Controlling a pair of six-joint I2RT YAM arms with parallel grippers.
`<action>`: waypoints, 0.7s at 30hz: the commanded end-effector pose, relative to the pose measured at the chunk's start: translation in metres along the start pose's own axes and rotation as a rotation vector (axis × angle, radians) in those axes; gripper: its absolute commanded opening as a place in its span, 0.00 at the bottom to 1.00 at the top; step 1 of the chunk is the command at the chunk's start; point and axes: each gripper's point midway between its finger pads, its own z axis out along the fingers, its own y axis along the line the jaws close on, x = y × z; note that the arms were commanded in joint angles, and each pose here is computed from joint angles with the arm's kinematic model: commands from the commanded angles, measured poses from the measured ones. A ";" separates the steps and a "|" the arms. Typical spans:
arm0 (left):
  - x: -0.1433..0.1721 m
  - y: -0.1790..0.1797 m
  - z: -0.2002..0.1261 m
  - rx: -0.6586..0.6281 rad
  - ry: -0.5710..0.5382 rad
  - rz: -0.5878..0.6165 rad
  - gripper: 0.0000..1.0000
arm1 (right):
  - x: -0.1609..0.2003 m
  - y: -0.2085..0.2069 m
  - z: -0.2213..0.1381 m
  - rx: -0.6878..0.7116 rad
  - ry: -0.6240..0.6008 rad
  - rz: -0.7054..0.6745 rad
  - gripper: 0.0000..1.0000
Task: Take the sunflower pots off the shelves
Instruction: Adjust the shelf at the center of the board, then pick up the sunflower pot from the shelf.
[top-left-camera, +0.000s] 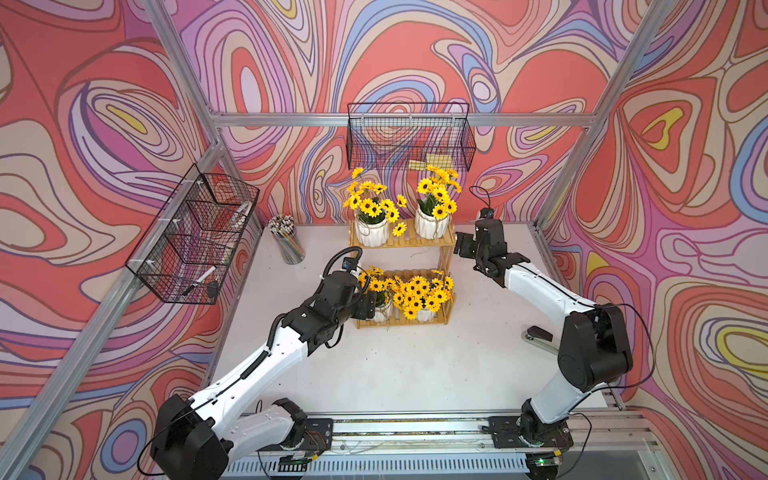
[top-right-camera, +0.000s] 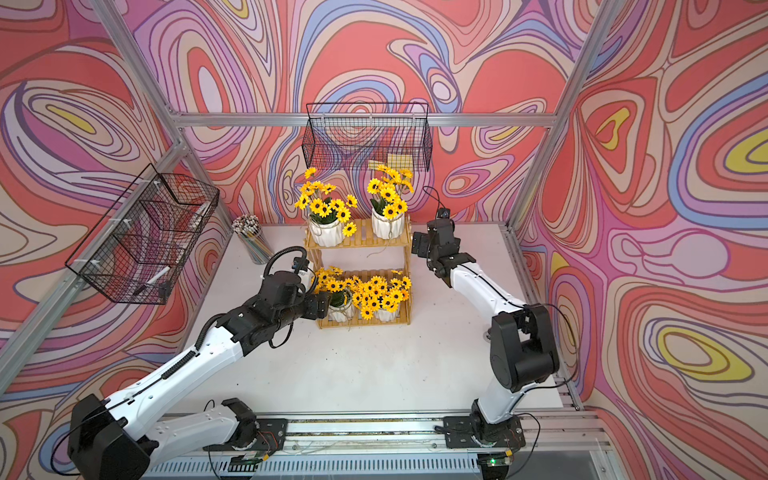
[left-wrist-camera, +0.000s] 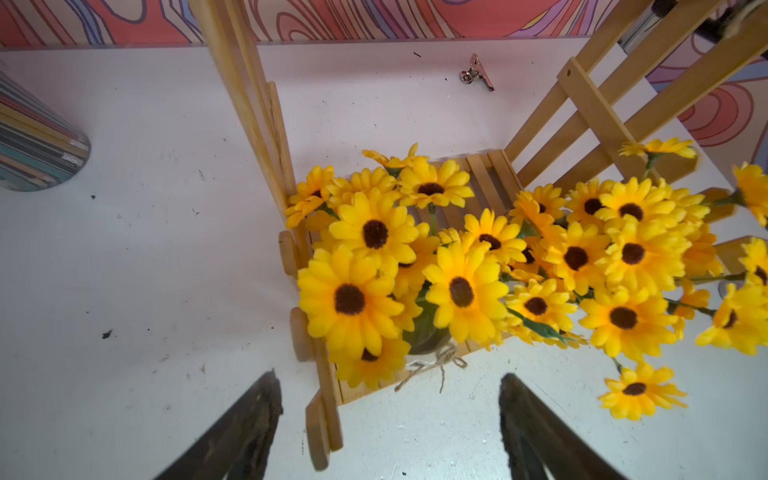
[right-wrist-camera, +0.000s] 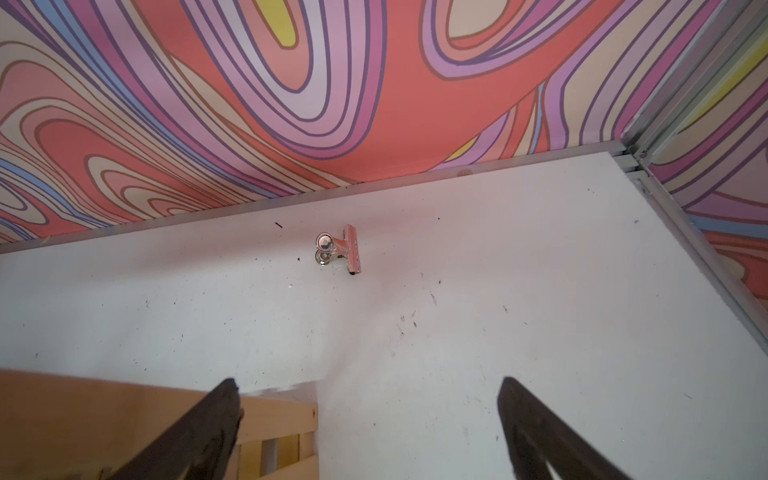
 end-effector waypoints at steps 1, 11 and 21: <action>-0.025 0.005 -0.016 -0.046 -0.091 0.048 0.87 | 0.001 -0.021 -0.020 0.041 -0.006 -0.008 0.98; -0.086 0.030 -0.050 -0.073 -0.297 0.046 1.00 | -0.009 -0.010 -0.089 -0.241 -0.205 -0.037 0.98; -0.116 0.056 -0.058 0.077 -0.410 -0.064 1.00 | -0.028 0.055 -0.166 -0.676 -0.396 -0.254 0.98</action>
